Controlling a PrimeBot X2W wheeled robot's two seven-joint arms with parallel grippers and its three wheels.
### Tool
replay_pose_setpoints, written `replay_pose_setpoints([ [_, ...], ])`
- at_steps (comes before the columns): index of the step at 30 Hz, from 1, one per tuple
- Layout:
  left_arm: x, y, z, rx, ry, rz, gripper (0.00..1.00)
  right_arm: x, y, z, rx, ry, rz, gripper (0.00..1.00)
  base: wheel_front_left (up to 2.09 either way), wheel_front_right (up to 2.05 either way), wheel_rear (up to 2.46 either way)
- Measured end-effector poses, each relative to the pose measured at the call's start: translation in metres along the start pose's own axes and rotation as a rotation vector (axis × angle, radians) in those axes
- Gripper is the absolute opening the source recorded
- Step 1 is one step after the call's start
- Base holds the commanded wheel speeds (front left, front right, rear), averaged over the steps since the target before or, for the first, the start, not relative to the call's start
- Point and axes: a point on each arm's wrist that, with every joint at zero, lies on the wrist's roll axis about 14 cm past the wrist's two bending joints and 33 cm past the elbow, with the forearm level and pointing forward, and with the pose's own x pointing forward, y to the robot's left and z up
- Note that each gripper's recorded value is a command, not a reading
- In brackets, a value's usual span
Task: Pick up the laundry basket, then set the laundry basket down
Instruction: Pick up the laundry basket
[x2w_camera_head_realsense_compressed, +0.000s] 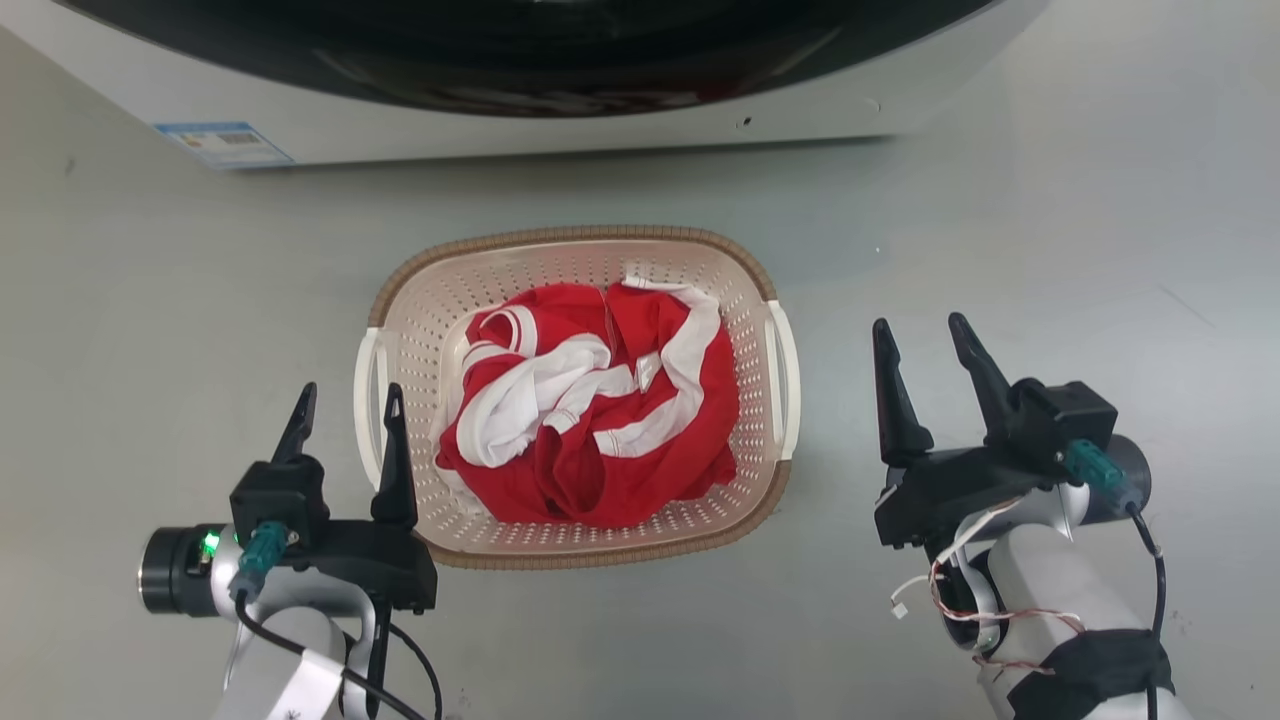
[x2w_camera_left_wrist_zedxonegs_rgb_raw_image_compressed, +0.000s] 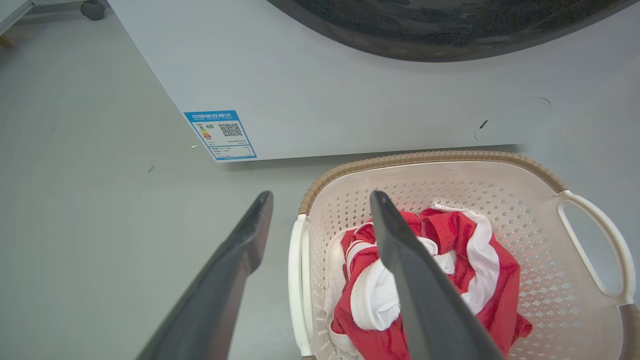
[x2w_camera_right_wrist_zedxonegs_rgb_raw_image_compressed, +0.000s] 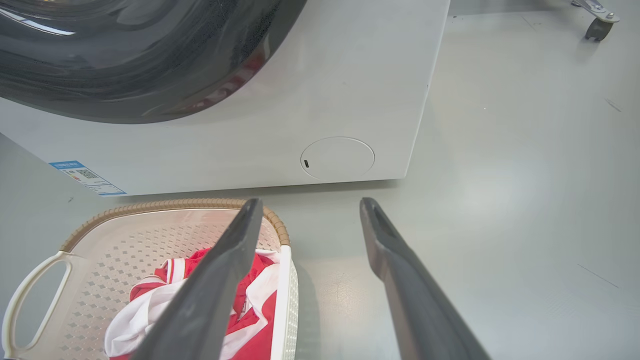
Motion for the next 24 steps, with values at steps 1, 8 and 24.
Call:
replay_pose_setpoints([
  [1,0.003,0.001,-0.004,-0.001,0.010,0.003,1.00,0.003,0.000,-0.003,0.002,0.007,0.004,1.00,0.00,0.00,0.00],
  [8,0.020,0.005,-0.029,0.000,0.079,0.011,1.00,0.023,0.001,-0.026,0.006,0.065,0.022,1.00,0.00,0.00,0.00],
  [24,0.043,0.016,-0.081,0.002,0.217,0.037,1.00,0.051,0.014,-0.084,0.023,0.205,0.076,1.00,0.00,0.00,0.00],
])
